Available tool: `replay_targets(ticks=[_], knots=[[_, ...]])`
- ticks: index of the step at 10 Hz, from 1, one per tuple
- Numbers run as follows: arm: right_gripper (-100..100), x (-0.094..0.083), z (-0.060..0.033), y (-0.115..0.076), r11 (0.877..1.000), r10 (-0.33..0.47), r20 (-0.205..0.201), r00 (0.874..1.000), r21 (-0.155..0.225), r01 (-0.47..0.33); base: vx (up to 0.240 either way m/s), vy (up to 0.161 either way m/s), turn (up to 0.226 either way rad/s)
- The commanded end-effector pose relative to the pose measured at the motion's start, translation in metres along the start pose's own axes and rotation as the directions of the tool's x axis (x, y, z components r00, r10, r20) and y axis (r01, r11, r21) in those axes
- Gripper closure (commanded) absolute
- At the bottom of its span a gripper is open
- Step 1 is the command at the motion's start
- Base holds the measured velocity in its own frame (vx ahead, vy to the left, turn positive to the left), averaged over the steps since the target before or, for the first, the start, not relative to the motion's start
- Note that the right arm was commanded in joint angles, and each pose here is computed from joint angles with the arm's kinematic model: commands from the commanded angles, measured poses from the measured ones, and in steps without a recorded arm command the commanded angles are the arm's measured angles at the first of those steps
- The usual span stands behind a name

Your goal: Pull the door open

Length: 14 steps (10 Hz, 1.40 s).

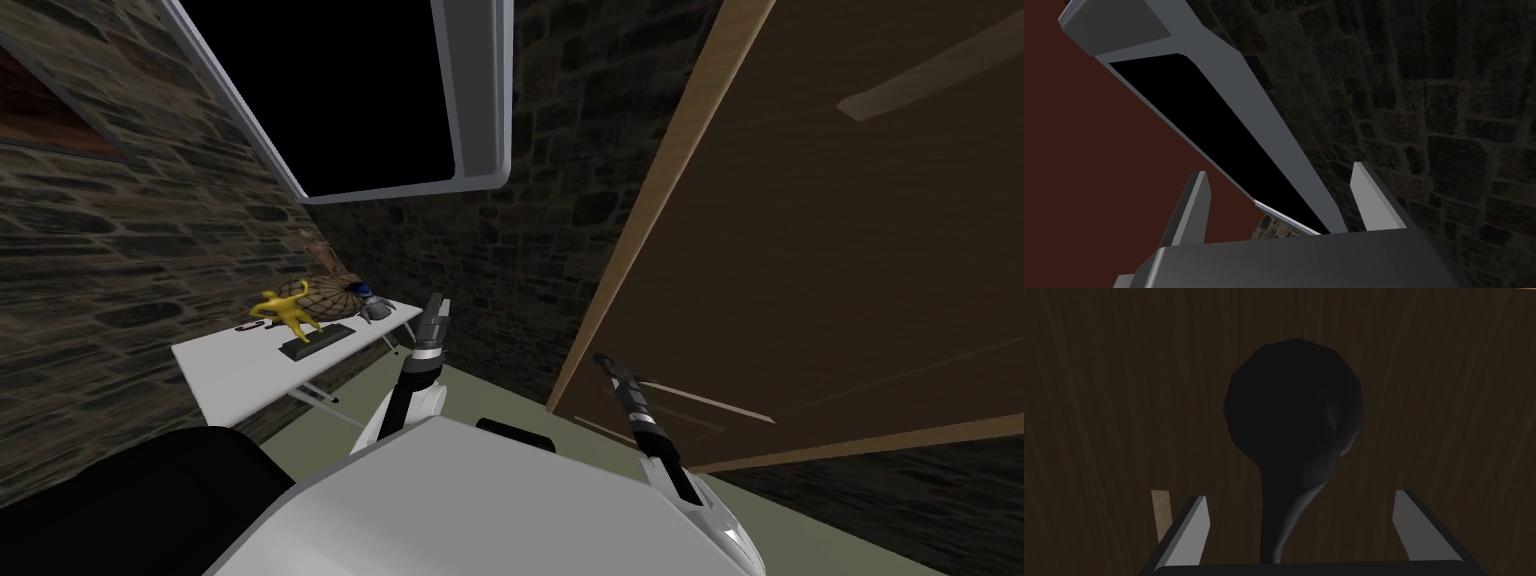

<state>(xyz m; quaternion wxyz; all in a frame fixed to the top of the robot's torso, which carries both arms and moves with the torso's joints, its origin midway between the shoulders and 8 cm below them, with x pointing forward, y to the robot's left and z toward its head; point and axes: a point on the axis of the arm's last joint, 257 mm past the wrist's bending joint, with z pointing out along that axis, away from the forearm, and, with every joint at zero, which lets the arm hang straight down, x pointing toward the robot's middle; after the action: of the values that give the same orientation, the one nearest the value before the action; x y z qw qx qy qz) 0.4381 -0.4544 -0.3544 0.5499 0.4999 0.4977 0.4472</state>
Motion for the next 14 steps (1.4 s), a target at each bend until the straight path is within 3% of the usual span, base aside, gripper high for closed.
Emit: replay_targets(ticks=[1,2,3,8,14], knots=[[-100,-0.005,-0.0011,-0.001,1.0,0.0,0.012,1.0,0.003,0.0,0.188,-0.019,0.062],[-100,-0.003,-0.0009,0.0,1.0,0.0,0.007,1.0,0.002,0.0,0.081,-0.009,0.013],[100,-0.003,-0.0009,0.0,1.0,0.0,0.007,1.0,0.002,0.0,-0.011,0.001,-0.008],[100,-0.003,-0.0009,0.0,1.0,0.0,0.007,1.0,0.002,0.0,-0.015,-0.001,0.0],[100,-0.004,-0.024,-0.001,1.0,-0.004,-0.064,0.998,-0.005,0.003,-0.157,-0.044,0.099]])
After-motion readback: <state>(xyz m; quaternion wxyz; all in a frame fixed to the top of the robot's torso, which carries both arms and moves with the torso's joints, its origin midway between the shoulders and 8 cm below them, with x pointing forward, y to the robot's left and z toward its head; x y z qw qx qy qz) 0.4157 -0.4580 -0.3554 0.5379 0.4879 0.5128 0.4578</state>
